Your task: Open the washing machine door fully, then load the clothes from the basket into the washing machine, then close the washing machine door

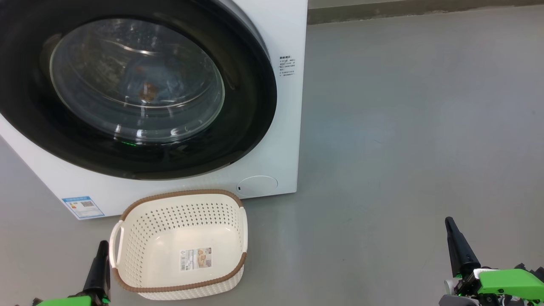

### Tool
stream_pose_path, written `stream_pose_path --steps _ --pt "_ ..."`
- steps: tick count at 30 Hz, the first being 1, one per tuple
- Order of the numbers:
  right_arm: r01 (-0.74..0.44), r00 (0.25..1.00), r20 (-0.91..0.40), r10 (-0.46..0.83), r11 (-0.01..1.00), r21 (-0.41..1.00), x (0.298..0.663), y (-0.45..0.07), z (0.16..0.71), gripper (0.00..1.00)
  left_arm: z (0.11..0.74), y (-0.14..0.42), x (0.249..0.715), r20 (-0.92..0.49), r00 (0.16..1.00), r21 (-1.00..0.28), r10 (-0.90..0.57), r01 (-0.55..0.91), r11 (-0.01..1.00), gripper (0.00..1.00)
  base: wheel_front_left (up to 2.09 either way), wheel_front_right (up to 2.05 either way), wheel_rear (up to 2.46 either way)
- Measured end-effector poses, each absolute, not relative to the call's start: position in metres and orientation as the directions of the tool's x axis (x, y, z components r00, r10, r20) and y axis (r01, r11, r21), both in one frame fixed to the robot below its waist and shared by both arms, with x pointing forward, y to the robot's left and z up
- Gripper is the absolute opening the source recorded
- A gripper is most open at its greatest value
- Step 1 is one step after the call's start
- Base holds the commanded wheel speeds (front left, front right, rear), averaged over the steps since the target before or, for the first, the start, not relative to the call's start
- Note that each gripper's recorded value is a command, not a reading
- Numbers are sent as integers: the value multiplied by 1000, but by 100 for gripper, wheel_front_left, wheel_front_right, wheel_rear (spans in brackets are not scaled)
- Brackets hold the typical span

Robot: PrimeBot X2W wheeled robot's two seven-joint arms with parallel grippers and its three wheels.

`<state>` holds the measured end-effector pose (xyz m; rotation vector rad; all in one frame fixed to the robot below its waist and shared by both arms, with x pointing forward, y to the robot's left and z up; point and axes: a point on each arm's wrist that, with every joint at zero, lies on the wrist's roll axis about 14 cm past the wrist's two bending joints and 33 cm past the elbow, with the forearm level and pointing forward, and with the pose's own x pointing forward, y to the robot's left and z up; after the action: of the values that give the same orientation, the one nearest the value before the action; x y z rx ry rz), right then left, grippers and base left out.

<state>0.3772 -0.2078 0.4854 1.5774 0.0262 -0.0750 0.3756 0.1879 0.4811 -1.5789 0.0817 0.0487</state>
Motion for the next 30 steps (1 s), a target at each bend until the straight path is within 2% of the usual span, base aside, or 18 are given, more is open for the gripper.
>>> stream_pose_path --steps 30 --pt "64 998 -64 -26 -11 998 377 -207 485 0 481 188 376 -82 996 -997 -25 -83 -9 0 0 0 0"
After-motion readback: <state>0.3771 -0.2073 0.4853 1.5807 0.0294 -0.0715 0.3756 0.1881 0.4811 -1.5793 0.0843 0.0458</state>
